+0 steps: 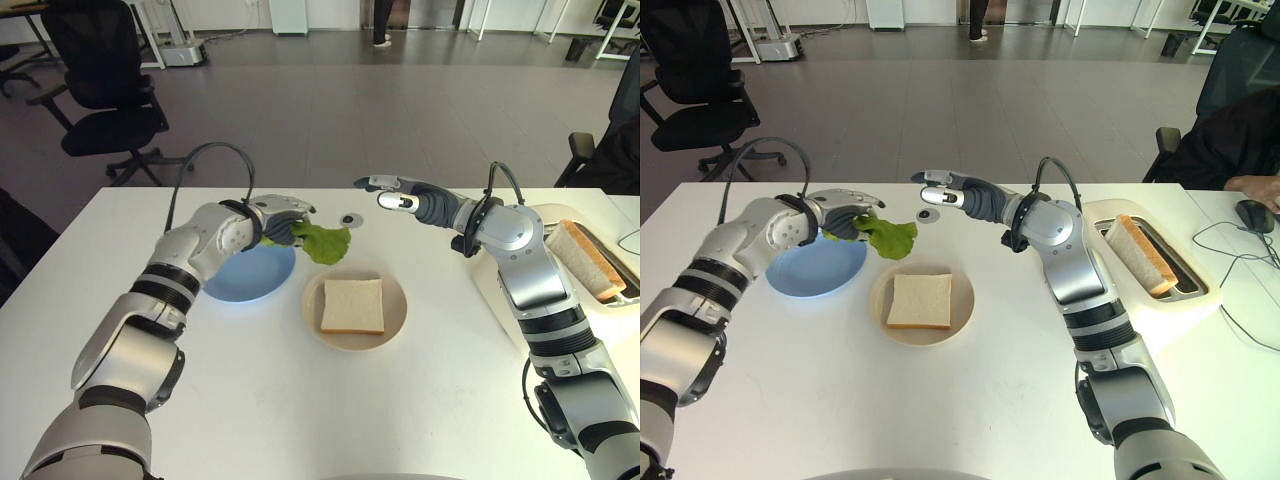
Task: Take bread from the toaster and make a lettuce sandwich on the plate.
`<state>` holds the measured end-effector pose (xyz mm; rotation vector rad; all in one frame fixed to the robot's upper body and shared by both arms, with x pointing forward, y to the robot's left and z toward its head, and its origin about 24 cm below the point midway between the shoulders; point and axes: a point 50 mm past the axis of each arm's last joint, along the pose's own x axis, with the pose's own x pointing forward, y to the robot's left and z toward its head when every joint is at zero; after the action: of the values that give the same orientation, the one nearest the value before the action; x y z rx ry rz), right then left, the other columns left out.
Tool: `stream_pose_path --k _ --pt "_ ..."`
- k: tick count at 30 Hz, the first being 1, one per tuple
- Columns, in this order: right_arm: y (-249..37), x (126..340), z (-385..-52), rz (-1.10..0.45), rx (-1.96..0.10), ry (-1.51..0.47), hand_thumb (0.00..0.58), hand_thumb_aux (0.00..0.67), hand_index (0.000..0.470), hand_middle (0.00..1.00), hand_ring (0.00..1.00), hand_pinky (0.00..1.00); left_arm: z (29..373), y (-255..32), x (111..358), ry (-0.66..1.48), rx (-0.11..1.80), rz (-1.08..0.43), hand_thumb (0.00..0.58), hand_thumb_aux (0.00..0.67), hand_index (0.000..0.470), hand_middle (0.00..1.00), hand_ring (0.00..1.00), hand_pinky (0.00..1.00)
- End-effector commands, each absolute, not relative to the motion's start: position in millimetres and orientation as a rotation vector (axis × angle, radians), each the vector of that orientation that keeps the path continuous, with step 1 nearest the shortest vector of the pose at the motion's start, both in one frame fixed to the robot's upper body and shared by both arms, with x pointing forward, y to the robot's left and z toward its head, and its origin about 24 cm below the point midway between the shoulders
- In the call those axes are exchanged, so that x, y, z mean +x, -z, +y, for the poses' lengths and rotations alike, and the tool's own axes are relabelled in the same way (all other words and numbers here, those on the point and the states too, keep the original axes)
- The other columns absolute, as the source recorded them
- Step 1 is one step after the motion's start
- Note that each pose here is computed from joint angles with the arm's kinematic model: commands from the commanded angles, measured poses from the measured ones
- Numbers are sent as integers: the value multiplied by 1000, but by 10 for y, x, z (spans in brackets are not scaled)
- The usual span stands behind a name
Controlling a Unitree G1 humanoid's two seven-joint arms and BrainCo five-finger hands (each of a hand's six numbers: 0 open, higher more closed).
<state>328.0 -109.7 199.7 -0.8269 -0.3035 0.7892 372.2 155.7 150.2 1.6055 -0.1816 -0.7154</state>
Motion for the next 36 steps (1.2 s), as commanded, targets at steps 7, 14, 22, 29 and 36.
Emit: stream_pose_path --k 7,14,22,29,36 --pt "-2037 3286 -1121 -306 -826 -775 0 0 0 0 0 0 888 -1135 3428 977 1239 -181 580 670 470 0 0 0" --pt "-2024 3272 -1125 -303 -822 -776 0 0 0 0 0 0 790 -900 3342 1075 1197 -76 574 604 424 0 0 0" --pt "-2011 3258 -1115 -302 -818 -783 0 0 0 0 0 0 918 -770 3352 1089 1344 -1 556 533 374 0 0 0" --pt "-1995 3255 -1119 -297 -820 -788 0 0 0 0 0 0 962 -784 3360 1083 1389 3 571 586 411 0 0 0" --pt "-1982 3262 -1117 -294 -822 -793 0 0 0 0 0 0 974 -992 3424 1021 1354 -54 573 599 420 0 0 0"
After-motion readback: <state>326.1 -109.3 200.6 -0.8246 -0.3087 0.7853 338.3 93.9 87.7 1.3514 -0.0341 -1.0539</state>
